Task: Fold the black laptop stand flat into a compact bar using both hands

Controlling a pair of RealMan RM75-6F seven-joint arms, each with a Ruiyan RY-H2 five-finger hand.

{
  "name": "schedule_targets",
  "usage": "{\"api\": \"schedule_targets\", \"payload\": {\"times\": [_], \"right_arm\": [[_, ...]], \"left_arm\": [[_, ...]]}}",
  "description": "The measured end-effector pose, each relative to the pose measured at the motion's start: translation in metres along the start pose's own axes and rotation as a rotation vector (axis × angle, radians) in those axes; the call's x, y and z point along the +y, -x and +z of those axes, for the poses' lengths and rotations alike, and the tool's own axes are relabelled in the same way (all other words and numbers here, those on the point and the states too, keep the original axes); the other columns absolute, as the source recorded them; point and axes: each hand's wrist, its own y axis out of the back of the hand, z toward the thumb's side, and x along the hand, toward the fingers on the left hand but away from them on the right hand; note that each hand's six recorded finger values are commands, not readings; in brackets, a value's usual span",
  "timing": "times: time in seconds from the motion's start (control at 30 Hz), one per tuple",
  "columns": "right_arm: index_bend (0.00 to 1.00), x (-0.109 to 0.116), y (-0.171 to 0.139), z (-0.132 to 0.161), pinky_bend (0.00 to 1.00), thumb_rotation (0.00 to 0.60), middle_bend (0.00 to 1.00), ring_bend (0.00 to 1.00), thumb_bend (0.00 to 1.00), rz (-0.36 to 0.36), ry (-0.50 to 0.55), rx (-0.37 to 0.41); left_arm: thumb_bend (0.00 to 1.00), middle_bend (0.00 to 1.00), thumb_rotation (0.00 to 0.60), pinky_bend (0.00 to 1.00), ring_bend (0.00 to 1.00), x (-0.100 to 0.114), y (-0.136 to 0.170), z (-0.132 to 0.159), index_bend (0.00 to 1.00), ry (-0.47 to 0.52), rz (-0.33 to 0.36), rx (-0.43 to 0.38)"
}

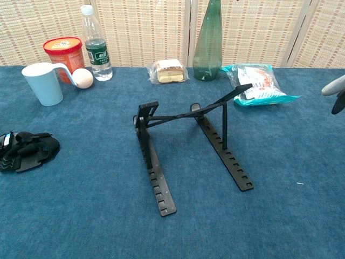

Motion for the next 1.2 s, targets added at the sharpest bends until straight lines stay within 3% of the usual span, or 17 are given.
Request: {"api": "schedule_targets", "payload": {"times": [0.27, 0.67, 1.0, 1.2], "right_arm": [[0.23, -0.02, 0.039, 0.02, 0.22, 0.6, 0.36, 0.18, 0.13, 0.11, 0.006, 0.092], [0.23, -0.041, 0.087, 0.048, 0.22, 0.6, 0.35, 0.18, 0.13, 0.187, -0.003, 0.188], [0.23, -0.035, 0.125, 0.059, 0.22, 0.6, 0.31, 0.18, 0.13, 0.155, 0.024, 0.201], [0.16, -0.024, 0.148, 0.07, 0.22, 0.6, 0.26, 0.13, 0.13, 0.12, 0.06, 0.214]], "left_arm": [[0.23, 0.0, 0.6, 0.0, 0.0, -0.001, 0.001, -0.003, 0.04, -0.002, -0.003, 0.014], [0.23, 0.0, 0.6, 0.0, 0.0, 0.0, 0.003, -0.006, 0.04, -0.003, -0.002, 0.022], [0.23, 0.0, 0.6, 0.0, 0.0, 0.001, 0.005, -0.007, 0.04, -0.003, 0.004, 0.022], [0.23, 0.01, 0.6, 0.0, 0.0, 0.001, 0.007, -0.008, 0.04, -0.001, 0.004, 0.025]]}}
